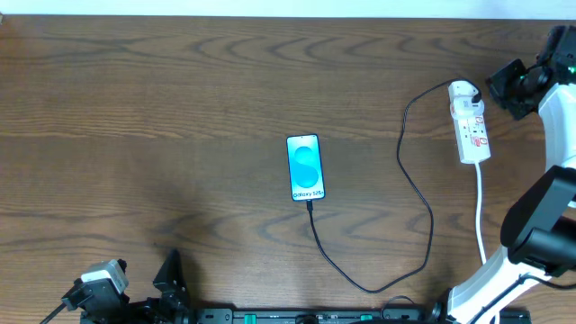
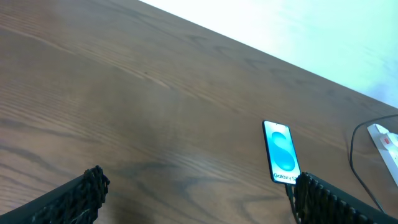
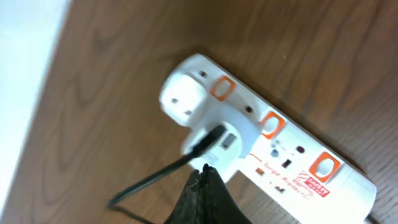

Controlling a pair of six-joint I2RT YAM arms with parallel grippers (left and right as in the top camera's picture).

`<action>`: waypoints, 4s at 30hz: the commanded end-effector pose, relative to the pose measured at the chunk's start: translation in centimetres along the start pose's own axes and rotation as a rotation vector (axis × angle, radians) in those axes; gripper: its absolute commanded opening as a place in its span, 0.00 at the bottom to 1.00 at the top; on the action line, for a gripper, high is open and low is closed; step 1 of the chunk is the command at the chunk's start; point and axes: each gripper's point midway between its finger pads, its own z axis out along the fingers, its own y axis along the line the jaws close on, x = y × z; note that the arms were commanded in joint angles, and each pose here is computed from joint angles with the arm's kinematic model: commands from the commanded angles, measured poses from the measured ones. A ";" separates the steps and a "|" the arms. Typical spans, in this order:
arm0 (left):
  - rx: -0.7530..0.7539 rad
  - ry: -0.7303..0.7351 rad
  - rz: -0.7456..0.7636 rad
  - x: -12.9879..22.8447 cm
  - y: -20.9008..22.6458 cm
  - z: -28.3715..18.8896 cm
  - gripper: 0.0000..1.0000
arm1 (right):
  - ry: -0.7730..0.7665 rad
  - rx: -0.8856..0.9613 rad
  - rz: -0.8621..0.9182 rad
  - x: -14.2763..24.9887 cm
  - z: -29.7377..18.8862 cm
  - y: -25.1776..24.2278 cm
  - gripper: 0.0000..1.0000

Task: Plug charger to phone and switch on socket

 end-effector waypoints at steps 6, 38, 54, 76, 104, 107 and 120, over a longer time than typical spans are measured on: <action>-0.009 -0.016 -0.004 -0.1 0.2 -0.1 0.98 | 0.095 0.077 0.036 1.7 4.4 -2.7 0.01; -0.009 -0.016 -0.004 0.0 0.2 -0.1 0.98 | 0.126 0.136 0.081 1.5 5.6 -5.8 0.01; -0.009 -0.016 -0.004 0.0 0.2 -0.1 0.98 | 0.112 0.121 0.085 1.5 5.9 -4.9 0.01; -0.009 -0.016 -0.004 0.0 0.2 -0.1 0.98 | 0.112 0.134 0.086 1.9 7.2 -5.0 0.01; -0.009 -0.016 -0.004 0.0 0.2 -0.1 0.98 | 0.096 0.248 -0.022 2.6 4.5 -5.8 0.01; -0.009 -0.016 -0.004 0.0 0.2 -0.1 0.98 | -0.017 0.275 -0.040 0.5 0.2 -5.4 0.01; -0.047 -0.030 -0.021 -0.2 0.6 -0.1 0.98 | -0.546 0.015 -0.067 -3.2 -23.2 0.9 0.01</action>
